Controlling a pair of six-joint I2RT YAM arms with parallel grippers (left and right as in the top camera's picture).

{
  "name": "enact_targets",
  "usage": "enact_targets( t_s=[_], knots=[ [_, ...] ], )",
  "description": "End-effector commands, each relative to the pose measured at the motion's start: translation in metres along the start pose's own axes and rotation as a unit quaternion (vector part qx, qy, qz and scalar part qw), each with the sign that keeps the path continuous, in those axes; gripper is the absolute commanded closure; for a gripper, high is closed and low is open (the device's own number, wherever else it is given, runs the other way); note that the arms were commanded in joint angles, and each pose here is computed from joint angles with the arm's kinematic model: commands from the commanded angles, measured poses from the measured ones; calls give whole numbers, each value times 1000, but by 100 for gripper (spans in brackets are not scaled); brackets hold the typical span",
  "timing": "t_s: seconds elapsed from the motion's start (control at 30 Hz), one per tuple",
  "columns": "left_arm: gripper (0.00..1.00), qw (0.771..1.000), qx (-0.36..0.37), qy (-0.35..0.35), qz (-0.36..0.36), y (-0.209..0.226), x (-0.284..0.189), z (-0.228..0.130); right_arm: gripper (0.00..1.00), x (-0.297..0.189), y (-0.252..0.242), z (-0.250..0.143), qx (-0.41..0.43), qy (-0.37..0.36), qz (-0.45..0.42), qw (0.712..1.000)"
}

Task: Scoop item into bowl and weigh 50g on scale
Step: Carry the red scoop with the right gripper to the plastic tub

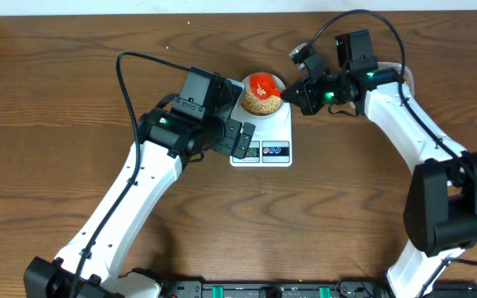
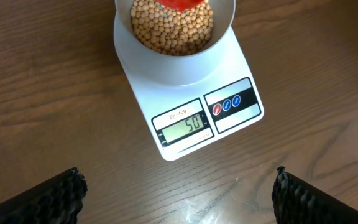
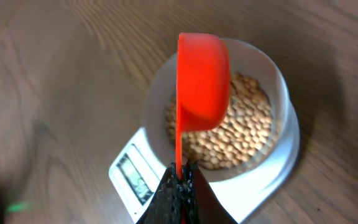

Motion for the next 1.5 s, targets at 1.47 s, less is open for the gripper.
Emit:
enact_targets(
  t_s=[1.47],
  knots=[
    [2,1000,-2,4,7,2,1,-3,99,-190,-71,-21,147,-68,-451,878]
  ],
)
Point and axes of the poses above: each gripper's point midway between its finger pads, its own x axis out along the fingers, its own y axis along the line the jaws close on, z = x × y, the point moved 9 cm from there along -x, back along the fingers, and after that the axes turned 15 degrees about x, right-handed, at the moved point
